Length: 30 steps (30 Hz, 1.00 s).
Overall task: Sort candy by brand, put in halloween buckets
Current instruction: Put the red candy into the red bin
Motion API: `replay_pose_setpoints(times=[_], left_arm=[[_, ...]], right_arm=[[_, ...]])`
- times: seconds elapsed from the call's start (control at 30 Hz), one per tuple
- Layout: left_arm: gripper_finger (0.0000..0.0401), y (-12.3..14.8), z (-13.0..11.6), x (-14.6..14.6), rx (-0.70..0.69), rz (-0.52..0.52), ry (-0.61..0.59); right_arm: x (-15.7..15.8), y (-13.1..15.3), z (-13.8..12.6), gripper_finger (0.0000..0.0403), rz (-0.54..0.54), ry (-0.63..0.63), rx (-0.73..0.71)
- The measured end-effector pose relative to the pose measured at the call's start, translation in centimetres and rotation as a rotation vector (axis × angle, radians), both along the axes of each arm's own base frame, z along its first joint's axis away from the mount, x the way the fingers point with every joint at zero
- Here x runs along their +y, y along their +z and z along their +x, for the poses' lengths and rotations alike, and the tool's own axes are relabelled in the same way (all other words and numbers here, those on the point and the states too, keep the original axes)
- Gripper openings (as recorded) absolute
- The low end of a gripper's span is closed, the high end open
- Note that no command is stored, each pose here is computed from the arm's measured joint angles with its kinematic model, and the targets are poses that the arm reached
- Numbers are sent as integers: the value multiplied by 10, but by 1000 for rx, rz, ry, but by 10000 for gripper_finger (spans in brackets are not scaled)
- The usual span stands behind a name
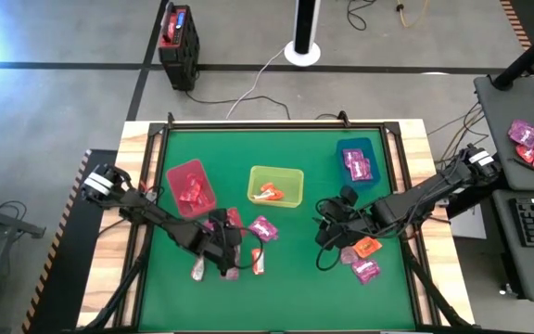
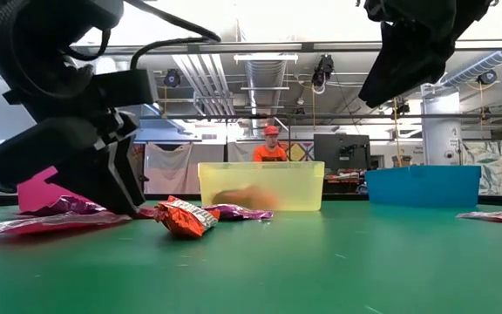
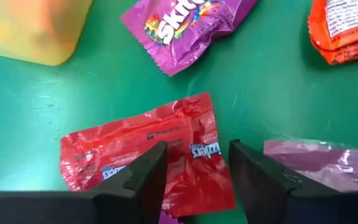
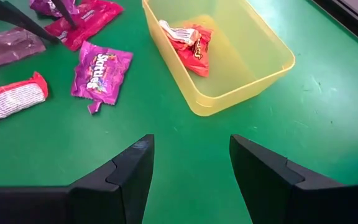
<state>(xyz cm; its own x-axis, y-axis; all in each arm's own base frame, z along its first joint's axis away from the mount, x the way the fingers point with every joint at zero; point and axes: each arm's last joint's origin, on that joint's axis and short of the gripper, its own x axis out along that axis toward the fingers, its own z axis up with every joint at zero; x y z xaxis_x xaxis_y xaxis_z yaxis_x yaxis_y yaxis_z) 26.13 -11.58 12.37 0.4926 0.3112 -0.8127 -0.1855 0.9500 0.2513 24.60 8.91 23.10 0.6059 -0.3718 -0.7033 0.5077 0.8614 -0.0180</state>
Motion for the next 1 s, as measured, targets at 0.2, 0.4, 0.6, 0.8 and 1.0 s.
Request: replay_pose_setpoints(times=[0.2,0.4,0.6,0.8,1.0], left_arm=[[153,-6,-1,7,-36,-27,24],[109,-9,-3,11,-32,-20,38],[12,-10,-3,11,-32,-15,42],[3,5,-4,9,-33,-31,-16],[0,48,-5,9,-112,-17,-95]], right_arm=[[0,0,0,203,-2,2,-3],[0,0,0,203,-6,1,-5],[0,0,0,203,-7,1,-5],[0,0,0,203,-7,1,-6],[0,0,0,203,-7,1,-6]])
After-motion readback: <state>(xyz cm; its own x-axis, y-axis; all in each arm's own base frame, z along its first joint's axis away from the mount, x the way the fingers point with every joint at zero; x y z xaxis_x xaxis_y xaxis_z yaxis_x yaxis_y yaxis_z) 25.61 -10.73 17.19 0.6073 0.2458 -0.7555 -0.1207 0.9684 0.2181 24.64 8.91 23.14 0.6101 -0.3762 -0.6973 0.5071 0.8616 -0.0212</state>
